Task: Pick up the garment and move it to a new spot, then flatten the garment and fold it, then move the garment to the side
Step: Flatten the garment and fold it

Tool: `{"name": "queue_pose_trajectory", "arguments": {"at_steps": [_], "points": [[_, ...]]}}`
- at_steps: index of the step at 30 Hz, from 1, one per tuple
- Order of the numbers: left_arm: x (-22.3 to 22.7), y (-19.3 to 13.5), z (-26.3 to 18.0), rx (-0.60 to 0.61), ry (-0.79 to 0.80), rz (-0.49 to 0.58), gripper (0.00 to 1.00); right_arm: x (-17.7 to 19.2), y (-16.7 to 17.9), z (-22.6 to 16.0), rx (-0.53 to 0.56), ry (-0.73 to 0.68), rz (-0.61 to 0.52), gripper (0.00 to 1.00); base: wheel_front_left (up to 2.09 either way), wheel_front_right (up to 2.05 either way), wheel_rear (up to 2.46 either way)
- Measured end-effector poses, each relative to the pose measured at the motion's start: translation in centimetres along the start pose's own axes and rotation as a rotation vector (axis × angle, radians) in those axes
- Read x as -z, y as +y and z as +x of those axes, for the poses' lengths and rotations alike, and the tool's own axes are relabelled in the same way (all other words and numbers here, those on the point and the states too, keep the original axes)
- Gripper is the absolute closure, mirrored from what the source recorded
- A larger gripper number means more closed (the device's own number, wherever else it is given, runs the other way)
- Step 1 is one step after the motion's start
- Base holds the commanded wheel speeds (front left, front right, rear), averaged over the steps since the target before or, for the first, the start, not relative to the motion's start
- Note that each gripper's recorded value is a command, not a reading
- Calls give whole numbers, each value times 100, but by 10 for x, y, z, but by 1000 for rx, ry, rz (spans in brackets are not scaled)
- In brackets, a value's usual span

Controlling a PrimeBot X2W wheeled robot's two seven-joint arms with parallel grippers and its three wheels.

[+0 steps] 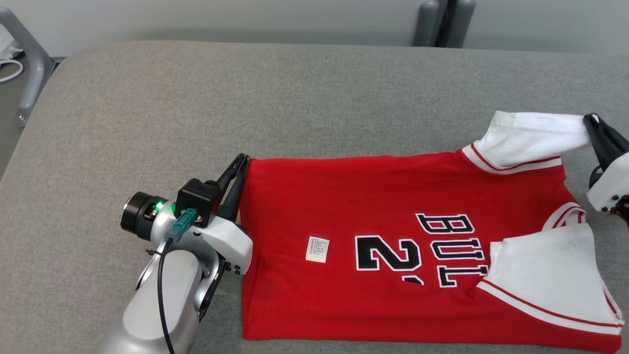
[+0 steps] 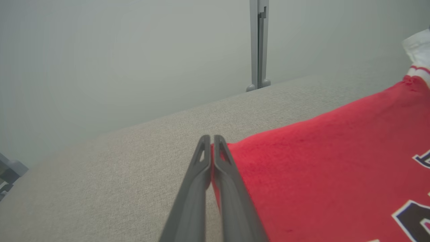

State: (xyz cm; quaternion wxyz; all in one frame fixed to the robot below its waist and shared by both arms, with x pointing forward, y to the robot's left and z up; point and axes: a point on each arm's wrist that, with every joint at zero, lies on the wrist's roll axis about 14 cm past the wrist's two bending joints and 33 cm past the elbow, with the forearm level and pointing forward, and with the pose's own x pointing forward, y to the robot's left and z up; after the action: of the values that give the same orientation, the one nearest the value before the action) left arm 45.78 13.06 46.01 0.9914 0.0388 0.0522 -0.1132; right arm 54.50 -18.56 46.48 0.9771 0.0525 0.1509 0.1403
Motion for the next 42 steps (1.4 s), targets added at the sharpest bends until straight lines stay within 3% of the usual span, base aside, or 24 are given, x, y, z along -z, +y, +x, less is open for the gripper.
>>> {"name": "queue_pose_trajectory", "arguments": {"at_steps": [7,18,31,42], "points": [[1,-8,-21,36,4,38,100,10,-3,-41,9,18,59,100,0,0,0],[22,-30,-56,132,57,84,100,41,-5,-96,-15,176,153,100,0,0,0],[26,-22,-62,134,71,115,100,43,8,-113,-73,224,183,100,0,0,0],[36,-33,-67,193,102,163,100,71,14,-128,-87,323,204,100,0,0,0]]}}
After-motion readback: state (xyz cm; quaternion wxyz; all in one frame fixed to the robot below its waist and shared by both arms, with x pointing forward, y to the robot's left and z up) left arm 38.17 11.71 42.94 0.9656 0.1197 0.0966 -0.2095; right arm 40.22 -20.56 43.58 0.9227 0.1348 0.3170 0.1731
